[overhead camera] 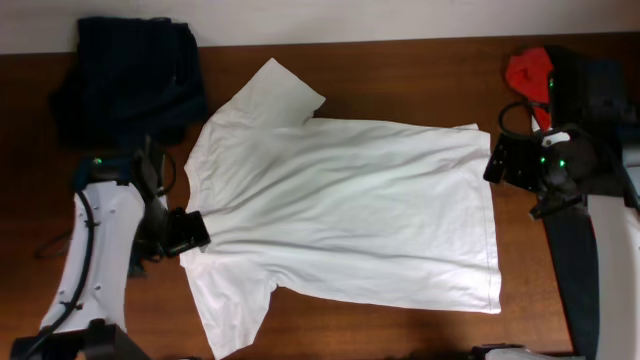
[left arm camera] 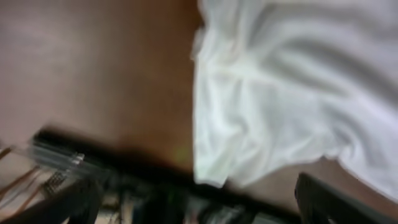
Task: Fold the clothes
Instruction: 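Move both grippers to the shirt's bottom hem corners and grasp them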
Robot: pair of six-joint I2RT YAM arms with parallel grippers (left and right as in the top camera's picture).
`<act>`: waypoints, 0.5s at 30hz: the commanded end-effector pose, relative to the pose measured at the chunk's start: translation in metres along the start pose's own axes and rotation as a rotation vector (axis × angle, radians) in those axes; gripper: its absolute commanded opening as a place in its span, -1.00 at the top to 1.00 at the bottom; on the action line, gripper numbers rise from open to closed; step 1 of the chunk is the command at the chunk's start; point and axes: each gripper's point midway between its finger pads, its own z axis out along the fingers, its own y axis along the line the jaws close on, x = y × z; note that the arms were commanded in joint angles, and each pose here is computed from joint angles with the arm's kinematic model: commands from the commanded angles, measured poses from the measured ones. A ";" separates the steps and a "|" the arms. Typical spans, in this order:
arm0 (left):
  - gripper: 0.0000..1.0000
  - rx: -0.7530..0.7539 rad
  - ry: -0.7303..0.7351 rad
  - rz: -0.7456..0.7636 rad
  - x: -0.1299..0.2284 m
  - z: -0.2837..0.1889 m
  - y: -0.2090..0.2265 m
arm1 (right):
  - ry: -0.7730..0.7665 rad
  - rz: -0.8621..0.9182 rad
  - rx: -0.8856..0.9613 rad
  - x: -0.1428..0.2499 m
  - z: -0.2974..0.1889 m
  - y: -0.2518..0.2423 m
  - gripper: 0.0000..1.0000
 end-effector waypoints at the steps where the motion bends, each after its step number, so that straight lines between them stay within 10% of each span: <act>1: -0.98 0.082 0.027 0.014 0.005 0.035 -0.014 | 0.021 0.007 0.041 -0.005 0.011 -0.002 -0.97; 15: -0.96 0.088 0.118 -0.093 0.048 0.124 -0.019 | 0.062 -0.007 0.058 -0.008 0.025 0.001 -0.98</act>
